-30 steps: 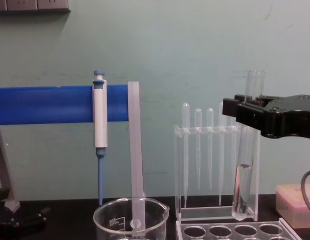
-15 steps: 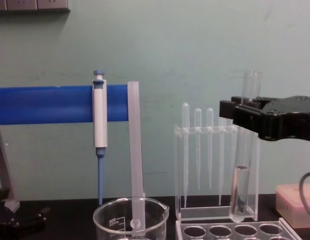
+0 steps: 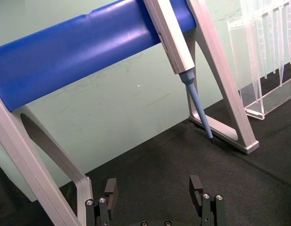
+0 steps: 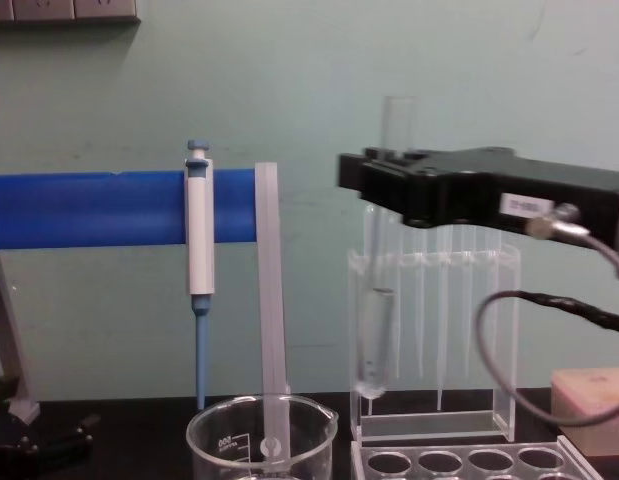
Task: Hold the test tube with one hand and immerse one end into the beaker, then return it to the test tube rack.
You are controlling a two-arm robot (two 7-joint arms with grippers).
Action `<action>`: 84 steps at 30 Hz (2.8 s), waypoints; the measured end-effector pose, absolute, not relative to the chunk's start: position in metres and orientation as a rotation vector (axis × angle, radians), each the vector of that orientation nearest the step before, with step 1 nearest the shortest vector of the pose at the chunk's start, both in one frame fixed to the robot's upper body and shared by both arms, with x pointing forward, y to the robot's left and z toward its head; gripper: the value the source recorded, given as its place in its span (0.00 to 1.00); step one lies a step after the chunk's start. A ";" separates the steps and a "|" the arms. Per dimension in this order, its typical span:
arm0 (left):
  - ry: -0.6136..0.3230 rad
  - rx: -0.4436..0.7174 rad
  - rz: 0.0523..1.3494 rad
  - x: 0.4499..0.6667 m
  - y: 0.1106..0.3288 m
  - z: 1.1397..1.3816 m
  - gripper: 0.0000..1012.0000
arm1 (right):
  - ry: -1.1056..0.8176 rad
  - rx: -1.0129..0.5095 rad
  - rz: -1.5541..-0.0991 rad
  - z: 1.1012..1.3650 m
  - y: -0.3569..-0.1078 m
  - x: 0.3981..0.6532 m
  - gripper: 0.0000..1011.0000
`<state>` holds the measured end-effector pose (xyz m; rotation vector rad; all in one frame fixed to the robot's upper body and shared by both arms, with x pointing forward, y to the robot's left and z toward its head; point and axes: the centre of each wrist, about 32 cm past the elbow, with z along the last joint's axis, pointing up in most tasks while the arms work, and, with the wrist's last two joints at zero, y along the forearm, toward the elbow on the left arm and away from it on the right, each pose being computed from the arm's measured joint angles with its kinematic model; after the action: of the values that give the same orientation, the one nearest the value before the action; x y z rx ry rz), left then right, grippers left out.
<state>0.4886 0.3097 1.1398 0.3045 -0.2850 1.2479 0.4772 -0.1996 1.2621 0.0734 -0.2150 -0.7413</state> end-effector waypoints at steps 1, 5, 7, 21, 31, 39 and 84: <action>-0.285 0.304 1.248 0.489 0.310 1.140 0.99 | -0.215 0.073 -0.737 1.263 -0.196 0.478 0.22; -0.285 0.304 1.248 0.489 0.310 1.140 0.99 | -0.219 0.070 -0.719 1.265 -0.181 0.482 0.22; -0.285 0.304 1.248 0.489 0.310 1.140 0.99 | -0.222 0.071 -0.715 1.267 -0.176 0.484 0.22; -0.285 0.304 1.248 0.489 0.310 1.140 0.99 | -0.227 0.052 -0.716 1.258 -0.142 0.501 0.22; -0.285 0.304 1.248 0.489 0.310 1.140 0.99 | -0.217 0.040 -0.719 1.241 -0.133 0.509 0.22; -0.285 0.304 1.248 0.489 0.310 1.140 0.99 | -0.202 0.041 -0.720 1.220 -0.128 0.511 0.22; -0.285 0.304 1.248 0.489 0.310 1.140 0.99 | -0.152 -0.012 -0.716 1.176 -0.128 0.497 0.22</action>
<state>0.4886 0.3096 1.1398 0.3044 -0.2850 1.2480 0.4974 -0.1277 1.1761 -0.0118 -0.1522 -0.7162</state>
